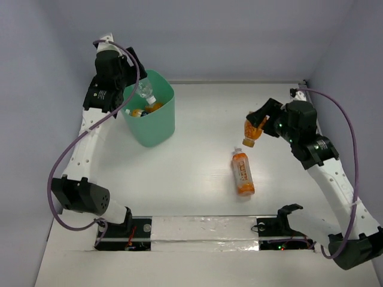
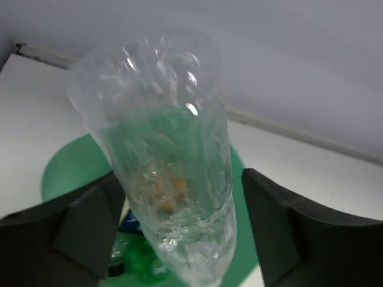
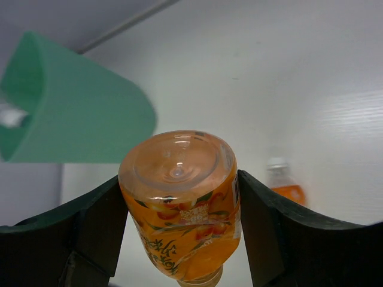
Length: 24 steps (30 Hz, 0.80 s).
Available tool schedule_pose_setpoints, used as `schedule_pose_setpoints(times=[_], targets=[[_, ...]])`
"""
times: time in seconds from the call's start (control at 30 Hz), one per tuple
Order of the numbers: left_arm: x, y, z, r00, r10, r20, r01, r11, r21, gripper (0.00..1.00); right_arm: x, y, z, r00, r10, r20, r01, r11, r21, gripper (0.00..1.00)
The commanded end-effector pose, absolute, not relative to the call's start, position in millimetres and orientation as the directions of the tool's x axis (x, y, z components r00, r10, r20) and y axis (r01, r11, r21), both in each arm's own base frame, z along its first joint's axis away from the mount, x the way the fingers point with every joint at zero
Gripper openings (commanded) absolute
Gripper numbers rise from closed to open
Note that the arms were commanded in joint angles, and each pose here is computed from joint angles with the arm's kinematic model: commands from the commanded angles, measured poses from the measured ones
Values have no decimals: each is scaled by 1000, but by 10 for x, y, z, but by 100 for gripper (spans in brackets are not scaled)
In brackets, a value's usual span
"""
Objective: Put the plastic bottles in the bin
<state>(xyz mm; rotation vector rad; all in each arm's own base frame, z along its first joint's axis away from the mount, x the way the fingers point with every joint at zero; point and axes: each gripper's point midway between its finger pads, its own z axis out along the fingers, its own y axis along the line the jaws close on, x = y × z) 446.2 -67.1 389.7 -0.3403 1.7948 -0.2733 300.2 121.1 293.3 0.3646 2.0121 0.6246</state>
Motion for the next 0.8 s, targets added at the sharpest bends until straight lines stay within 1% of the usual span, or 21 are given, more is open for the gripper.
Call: schedule_pose_setpoints(times=[0.0, 0.07, 0.1, 0.13, 0.17, 0.2, 0.23, 0.27, 0.3, 0.33, 0.37, 0.43, 0.47, 0.53, 0.57, 0.6, 0.67, 0.7, 0.77], targets=[[4378, -695, 4015, -204, -352, -913, -39, 935, -352, 80, 3127, 1727, 3804, -427, 566, -705, -194, 704, 683, 58], [4272, -671, 4124, -173, -358, -918, -30, 933, -358, 86, 3165, 2069, 4074, -430, 569, -701, -279, 655, 702, 59], [4229, -672, 4188, -161, -360, -919, -21, 932, -362, 87, 3306, 2264, 4024, -462, 562, -686, -279, 643, 714, 59], [4181, -678, 4215, -158, -364, -918, -12, 930, -367, 86, 3302, 2455, 4283, -453, 567, -688, -339, 605, 721, 60], [4065, -695, 4338, -138, -380, -915, 14, 923, -385, 85, 3387, 2575, 4394, -440, 578, -687, -361, 586, 725, 60], [3996, -706, 4395, -127, -390, -912, 29, 917, -397, 84, 3596, 2781, 4236, -472, 562, -680, -340, 595, 728, 60], [3938, -721, 4362, -134, -400, -907, 38, 912, -408, 82, 3648, 2882, 4527, -447, 584, -677, -379, 562, 735, 60], [3767, -754, 4482, -113, -418, -901, 81, 900, -428, 77, 3681, 3054, 4622, -451, 589, -670, -407, 532, 742, 60], [3697, -778, 4485, -113, -445, -888, 95, 885, -455, 73, 3743, 3178, 4679, -457, 601, -656, -412, 510, 755, 60], [3630, -832, 4397, -137, -455, -880, 119, 874, -470, 68, 3944, 3405, 4475, -485, 586, -649, -390, 519, 761, 61], [3471, -869, 4452, -132, -468, -874, 158, 860, -485, 57, 3927, 3549, 4782, -464, 608, -644, -437, 475, 764, 60], [3369, -921, 4280, -178, -489, -854, 166, 841, -515, 46, 4036, 3795, 4828, -478, 615, -627, -444, 446, 777, 61], [3249, -928, 4313, -172, -499, -850, 185, 831, -525, 36, 4185, 3963, 4846, -478, 625, -618, -442, 437, 784, 61], [3166, -944, 4227, -196, -503, -842, 186, 824, -536, 29, 4241, 4207, 4854, -503, 637, -584, -438, 394, 808, 61], [3096, -932, 4269, -187, -505, -843, 192, 823, -535, 25, 4360, 4220, 4858, -479, 666, -572, -421, 397, 816, 63], [3065, -926, 4283, -185, -505, -843, 193, 822, -535, 24, 4416, 4374, 4855, -484, 678, -553, -426, 370, 826, 71], [2990, -924, 4361, -181, -505, -844, 203, 820, -535, 24, 4464, 4480, 4830, -503, 679, -535, -432, 339, 836, 85], [2965, -970, 4373, -189, -502, -844, 217, 817, -535, 24, 4484, 4513, 4818, -511, 681, -525, -428, 328, 842, 93], [2944, -1095, 4364, -224, -501, -836, 257, 797, -547, 25, 4468, 4481, 4816, -501, 674, -543, -433, 348, 832, 98]])
